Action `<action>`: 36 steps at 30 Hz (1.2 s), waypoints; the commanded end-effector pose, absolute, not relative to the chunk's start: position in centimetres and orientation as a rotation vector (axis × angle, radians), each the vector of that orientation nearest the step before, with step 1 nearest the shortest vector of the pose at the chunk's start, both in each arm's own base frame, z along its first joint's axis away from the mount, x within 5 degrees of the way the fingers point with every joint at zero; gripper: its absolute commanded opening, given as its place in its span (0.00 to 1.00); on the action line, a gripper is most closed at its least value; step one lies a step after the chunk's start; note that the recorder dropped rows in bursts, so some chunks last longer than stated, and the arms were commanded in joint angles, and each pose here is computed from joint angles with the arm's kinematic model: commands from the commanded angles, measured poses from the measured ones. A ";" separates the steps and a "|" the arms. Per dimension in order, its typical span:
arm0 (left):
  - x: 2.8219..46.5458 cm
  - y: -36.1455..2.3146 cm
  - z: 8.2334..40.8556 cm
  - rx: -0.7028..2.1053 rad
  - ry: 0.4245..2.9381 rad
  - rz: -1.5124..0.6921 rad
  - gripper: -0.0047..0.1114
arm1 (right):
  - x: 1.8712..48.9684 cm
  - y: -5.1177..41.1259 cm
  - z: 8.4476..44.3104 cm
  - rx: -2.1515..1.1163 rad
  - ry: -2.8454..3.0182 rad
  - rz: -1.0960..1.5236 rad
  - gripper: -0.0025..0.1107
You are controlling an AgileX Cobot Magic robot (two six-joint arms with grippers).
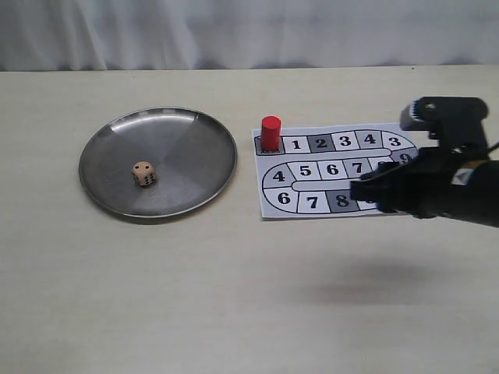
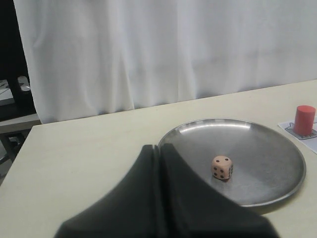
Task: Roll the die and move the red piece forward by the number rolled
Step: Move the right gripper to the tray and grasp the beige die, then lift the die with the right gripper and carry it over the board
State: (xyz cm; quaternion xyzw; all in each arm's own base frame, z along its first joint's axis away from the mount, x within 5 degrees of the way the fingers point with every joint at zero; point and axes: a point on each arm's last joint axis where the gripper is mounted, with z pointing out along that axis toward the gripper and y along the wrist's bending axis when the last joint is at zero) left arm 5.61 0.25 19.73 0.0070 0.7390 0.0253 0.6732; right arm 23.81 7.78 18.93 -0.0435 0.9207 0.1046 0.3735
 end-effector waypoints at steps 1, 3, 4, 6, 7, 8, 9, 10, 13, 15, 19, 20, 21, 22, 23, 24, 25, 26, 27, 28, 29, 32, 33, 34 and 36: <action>5.6 0.2 19.8 0.018 1.655 0.054 0.04 | 25.9 12.5 18.5 -0.276 2.364 0.327 0.55; 5.6 0.2 19.8 0.018 1.655 0.054 0.04 | 27.7 15.9 17.9 -0.366 2.373 0.359 0.58; 5.6 0.2 19.8 0.018 1.655 0.054 0.04 | 28.2 16.9 17.7 -0.389 2.376 0.367 0.58; 5.6 0.2 19.8 0.018 1.655 0.054 0.04 | 30.0 20.4 17.0 -0.475 2.377 0.388 0.58; 5.6 0.2 19.8 0.018 1.655 0.054 0.04 | 31.2 23.0 16.6 -0.540 2.375 0.401 0.58; 5.6 0.2 19.8 0.018 1.655 0.054 0.04 | 32.0 25.1 16.3 -0.619 2.353 0.402 0.58; 5.6 0.2 19.8 0.018 1.655 0.054 0.04 | 32.8 26.8 16.4 -0.667 2.329 0.409 0.58; 5.6 0.2 19.8 0.018 1.655 0.054 0.04 | 33.7 28.5 16.1 -0.704 2.322 0.417 0.58; 5.6 0.2 19.8 0.018 1.655 0.054 0.04 | 36.1 32.1 14.6 -0.774 2.324 0.424 0.58; 5.6 0.2 19.8 0.018 1.655 0.054 0.04 | 37.5 33.6 14.0 -0.782 2.315 0.433 0.58; 5.6 0.2 19.8 0.018 1.655 0.054 0.04 | 38.9 35.3 12.5 -0.776 2.341 0.458 0.58; 5.6 0.2 19.8 0.018 1.655 0.054 0.04 | 39.2 35.6 12.2 -0.766 2.348 0.471 0.57; 5.6 0.2 19.8 0.018 1.655 0.054 0.04 | 39.3 35.9 12.0 -0.771 2.350 0.473 0.57; 5.6 0.2 19.8 0.018 1.655 0.054 0.04 | 39.5 36.0 11.7 -0.775 2.356 0.473 0.57; 5.6 0.2 19.8 0.018 1.655 0.054 0.04 | 39.5 36.3 11.5 -0.782 2.364 0.473 0.57; 5.6 0.2 19.8 0.018 1.655 0.054 0.04 | 39.5 36.4 11.2 -0.795 2.366 0.468 0.57; 5.6 0.2 19.8 0.018 1.655 0.054 0.04 | 39.5 36.5 11.1 -0.822 2.362 0.458 0.57; 5.6 0.2 19.8 0.018 1.655 0.054 0.04 | 39.4 36.7 10.8 -0.865 2.349 0.443 0.57; 5.6 0.2 19.8 0.018 1.655 0.054 0.04 | 39.4 36.7 10.8 -0.897 2.336 0.432 0.55; 5.6 0.2 19.8 0.018 1.655 0.054 0.04 | 39.4 36.7 10.8 -0.919 2.327 0.425 0.52; 5.6 0.2 19.8 0.018 1.655 0.054 0.04 | 39.4 36.7 10.8 -0.921 2.326 0.424 0.46; 5.6 0.2 19.8 0.018 1.655 0.054 0.04 | 39.4 36.7 11.4 -0.925 2.325 0.424 0.28; 5.6 0.2 19.8 0.018 1.655 0.054 0.04 | 39.3 36.6 11.7 -0.930 2.326 0.422 0.21; 5.6 0.2 19.8 0.018 1.655 0.054 0.04 | 39.3 36.6 12.1 -0.932 2.327 0.424 0.16; 5.6 0.2 19.8 0.018 1.655 0.054 0.04 | 39.1 36.3 13.7 -0.938 2.331 0.427 0.06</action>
